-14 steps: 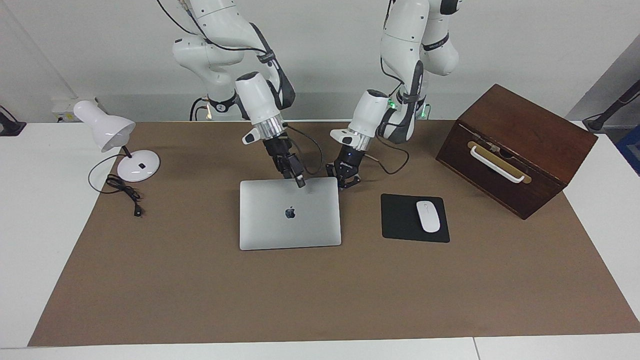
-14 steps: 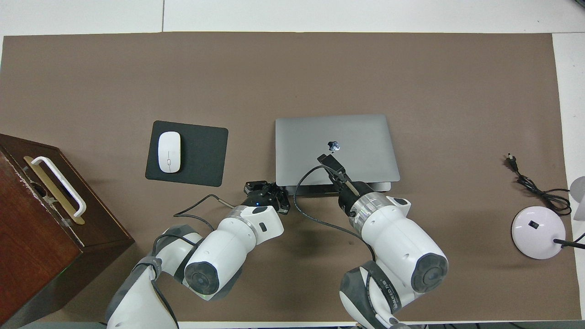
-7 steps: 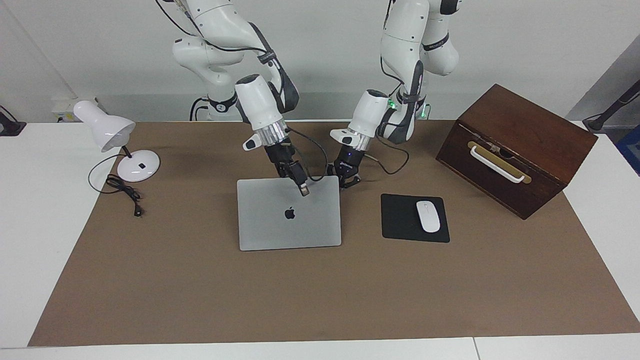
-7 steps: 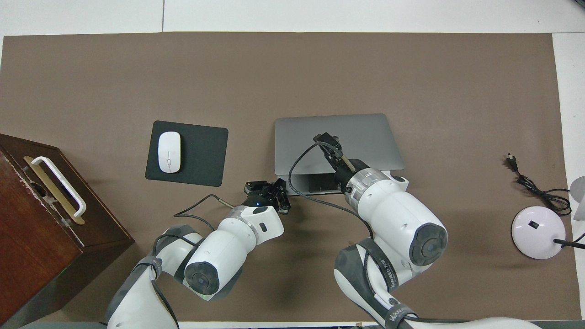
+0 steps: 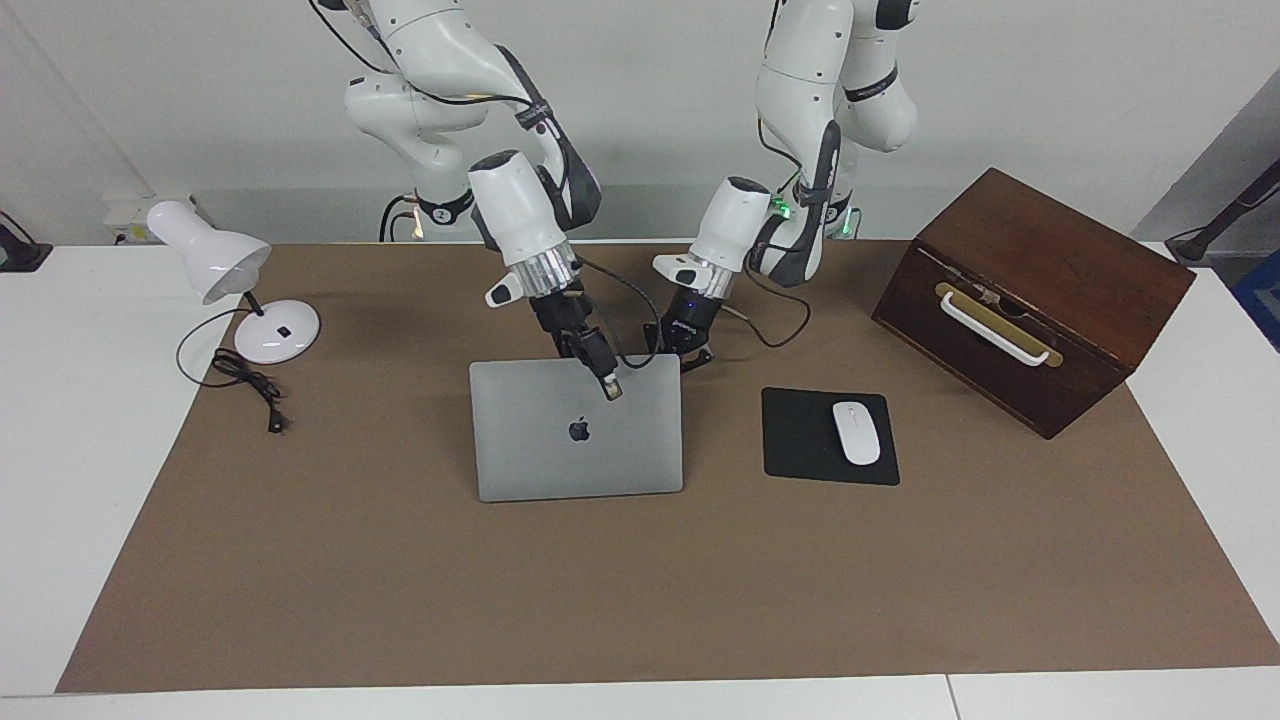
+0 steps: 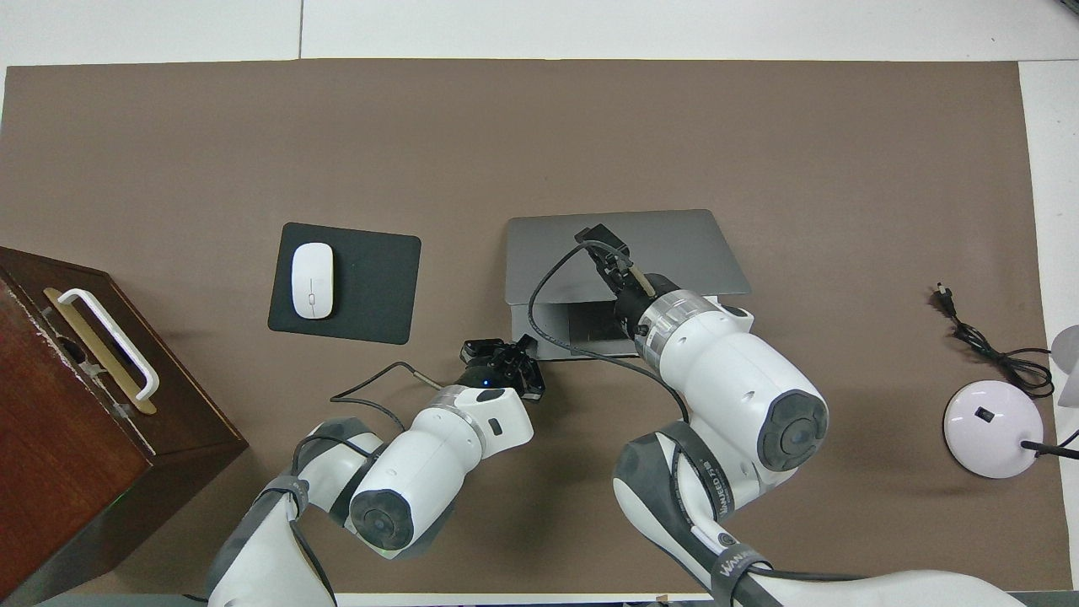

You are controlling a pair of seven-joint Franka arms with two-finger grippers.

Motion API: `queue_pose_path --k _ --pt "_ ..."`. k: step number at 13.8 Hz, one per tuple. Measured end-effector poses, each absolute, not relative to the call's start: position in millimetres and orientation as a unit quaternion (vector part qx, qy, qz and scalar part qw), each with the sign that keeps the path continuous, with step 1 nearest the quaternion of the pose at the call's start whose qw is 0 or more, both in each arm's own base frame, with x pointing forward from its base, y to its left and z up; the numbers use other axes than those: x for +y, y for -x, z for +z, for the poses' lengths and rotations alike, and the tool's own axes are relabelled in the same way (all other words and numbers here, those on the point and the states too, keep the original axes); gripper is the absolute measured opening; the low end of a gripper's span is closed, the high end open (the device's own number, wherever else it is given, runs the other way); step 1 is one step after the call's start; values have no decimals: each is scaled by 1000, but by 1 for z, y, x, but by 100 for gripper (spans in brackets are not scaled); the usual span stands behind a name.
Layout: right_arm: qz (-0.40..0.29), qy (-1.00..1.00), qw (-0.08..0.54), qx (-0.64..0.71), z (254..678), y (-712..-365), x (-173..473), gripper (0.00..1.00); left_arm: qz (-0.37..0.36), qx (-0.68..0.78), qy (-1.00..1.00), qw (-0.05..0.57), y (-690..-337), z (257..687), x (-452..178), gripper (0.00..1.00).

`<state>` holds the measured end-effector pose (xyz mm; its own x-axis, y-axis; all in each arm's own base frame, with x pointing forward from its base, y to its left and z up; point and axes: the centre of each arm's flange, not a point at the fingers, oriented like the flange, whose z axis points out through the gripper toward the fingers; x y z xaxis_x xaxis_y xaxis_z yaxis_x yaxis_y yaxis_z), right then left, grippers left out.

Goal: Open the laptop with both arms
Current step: 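Push the raised lid up and away with the right gripper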

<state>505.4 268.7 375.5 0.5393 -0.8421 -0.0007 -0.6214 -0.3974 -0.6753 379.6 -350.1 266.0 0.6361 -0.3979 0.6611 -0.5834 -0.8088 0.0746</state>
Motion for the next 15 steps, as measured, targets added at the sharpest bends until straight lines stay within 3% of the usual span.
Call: queue_pose_path --k 7,15 --pt "-167 828 305 440 377 -510 269 100 327 -275 -893 142 -379 266 -350 1" --pt "-122 847 260 448 417 -553 272 100 327 -275 -893 142 -379 266 -350 1"
